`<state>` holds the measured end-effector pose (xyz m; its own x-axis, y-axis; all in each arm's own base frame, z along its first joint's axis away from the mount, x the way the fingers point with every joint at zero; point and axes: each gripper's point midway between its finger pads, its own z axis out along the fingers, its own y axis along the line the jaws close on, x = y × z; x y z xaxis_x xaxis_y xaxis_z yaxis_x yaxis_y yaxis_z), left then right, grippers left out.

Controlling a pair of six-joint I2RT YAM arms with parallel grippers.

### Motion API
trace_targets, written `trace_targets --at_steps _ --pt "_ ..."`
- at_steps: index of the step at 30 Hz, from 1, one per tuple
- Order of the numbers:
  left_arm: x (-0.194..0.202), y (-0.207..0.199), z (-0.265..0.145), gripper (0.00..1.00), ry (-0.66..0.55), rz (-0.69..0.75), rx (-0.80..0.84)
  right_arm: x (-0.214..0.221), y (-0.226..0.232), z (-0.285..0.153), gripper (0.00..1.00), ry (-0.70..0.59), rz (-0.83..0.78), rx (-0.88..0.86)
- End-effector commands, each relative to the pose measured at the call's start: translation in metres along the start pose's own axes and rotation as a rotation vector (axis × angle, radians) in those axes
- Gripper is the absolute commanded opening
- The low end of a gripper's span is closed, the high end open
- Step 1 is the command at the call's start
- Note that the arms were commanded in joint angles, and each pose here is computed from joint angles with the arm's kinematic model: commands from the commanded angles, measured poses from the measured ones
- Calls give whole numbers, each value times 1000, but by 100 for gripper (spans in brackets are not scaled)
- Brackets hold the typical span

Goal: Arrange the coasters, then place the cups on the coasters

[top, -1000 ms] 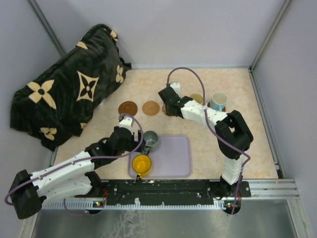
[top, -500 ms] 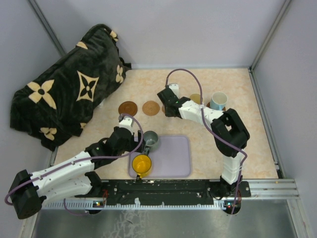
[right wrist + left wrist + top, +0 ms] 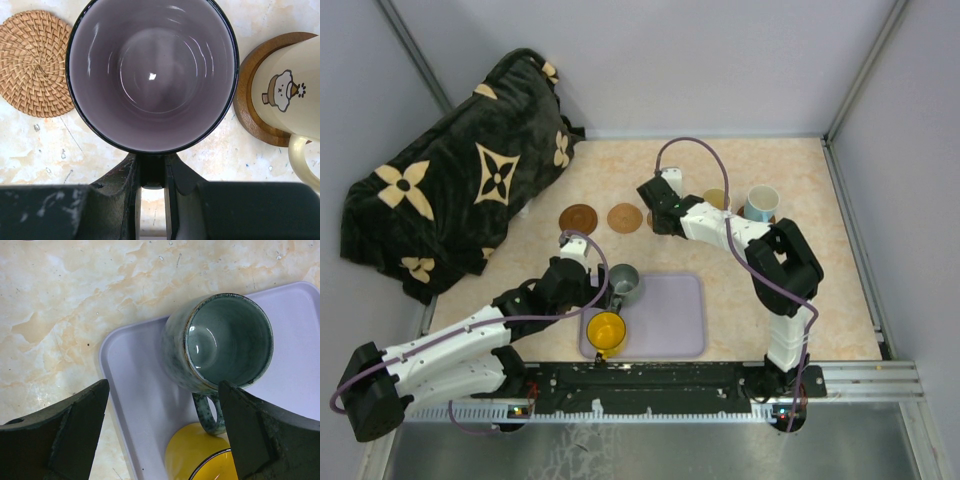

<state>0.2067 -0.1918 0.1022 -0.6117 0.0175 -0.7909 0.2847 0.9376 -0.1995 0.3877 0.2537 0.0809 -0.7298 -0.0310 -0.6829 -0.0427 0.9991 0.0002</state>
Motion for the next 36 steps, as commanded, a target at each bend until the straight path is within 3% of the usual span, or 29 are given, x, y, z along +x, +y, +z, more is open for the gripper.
trace_targets --at_steps 1,30,36 --pt "1 -2 1 96 -5 -9 9 -54 5 -15 0 -168 104 -16" --pt "5 -3 3 97 9 -6 8 -40 0 -14 0 -133 122 -13" --pt "6 -4 4 96 15 -8 12 -39 2 -15 11 -121 117 -19"
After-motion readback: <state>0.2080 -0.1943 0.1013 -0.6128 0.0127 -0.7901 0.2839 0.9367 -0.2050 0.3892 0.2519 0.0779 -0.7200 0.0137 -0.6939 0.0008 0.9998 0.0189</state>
